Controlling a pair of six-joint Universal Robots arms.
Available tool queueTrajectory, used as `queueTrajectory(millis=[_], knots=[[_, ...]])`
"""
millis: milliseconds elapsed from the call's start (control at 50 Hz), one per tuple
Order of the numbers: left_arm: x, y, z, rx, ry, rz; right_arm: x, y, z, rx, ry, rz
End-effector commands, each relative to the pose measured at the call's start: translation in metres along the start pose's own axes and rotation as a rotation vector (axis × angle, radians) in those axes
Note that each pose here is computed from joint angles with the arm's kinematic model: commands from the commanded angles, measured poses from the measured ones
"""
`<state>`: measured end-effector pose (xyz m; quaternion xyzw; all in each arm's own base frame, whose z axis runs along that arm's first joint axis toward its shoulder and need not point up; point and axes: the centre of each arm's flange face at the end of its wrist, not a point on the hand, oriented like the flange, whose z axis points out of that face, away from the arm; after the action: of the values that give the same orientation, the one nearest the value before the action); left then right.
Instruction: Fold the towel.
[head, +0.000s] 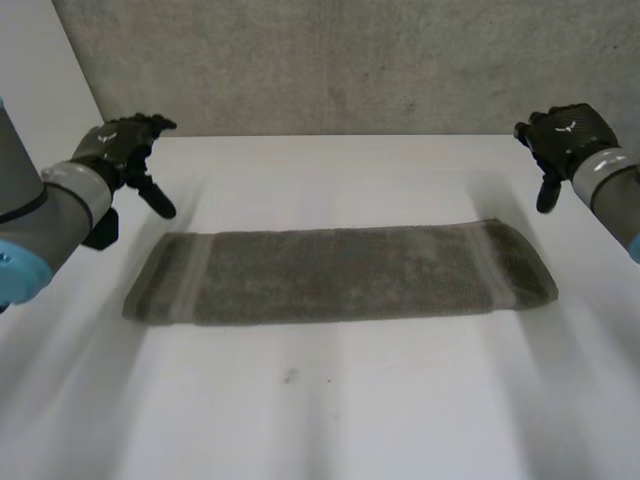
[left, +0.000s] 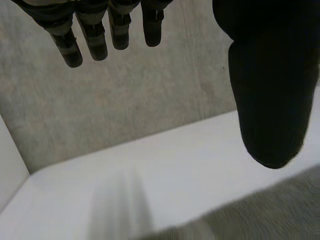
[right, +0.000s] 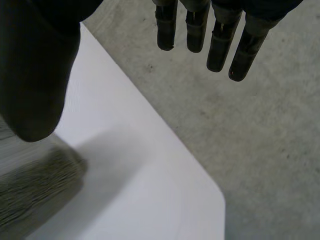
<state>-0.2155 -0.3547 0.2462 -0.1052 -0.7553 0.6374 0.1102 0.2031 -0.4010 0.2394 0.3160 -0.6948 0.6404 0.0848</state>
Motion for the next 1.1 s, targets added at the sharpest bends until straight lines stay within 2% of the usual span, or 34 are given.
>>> queueTrajectory(millis=[20, 200, 380, 620, 740, 860, 960, 1100], knots=[[0.001, 0.033, -0.024, -0.115, -0.006, -0.015, -0.009, 0.027, -0.032, -0.123, -0.053, 0.057], [0.008, 0.063, -0.034, -0.128, 0.007, -0.017, -0.041, 0.082, -0.046, -0.214, -0.184, 0.102], [0.008, 0.070, -0.035, -0.117, 0.007, -0.015, -0.051, 0.111, -0.033, -0.172, -0.169, 0.098], [0.008, 0.076, -0.038, -0.137, 0.005, -0.018, -0.049, 0.128, -0.020, -0.187, -0.154, 0.103], [0.008, 0.078, -0.039, -0.142, 0.006, -0.018, -0.029, 0.132, -0.012, -0.175, -0.079, 0.080], [0.008, 0.073, -0.041, -0.129, 0.005, -0.017, 0.031, 0.152, -0.019, -0.306, 0.083, -0.017], [0.008, 0.072, -0.041, -0.125, 0.005, -0.016, 0.070, 0.169, -0.032, -0.416, 0.114, -0.109], [0.006, 0.071, -0.040, -0.123, 0.001, -0.017, 0.092, 0.145, -0.025, -0.352, 0.162, -0.139]])
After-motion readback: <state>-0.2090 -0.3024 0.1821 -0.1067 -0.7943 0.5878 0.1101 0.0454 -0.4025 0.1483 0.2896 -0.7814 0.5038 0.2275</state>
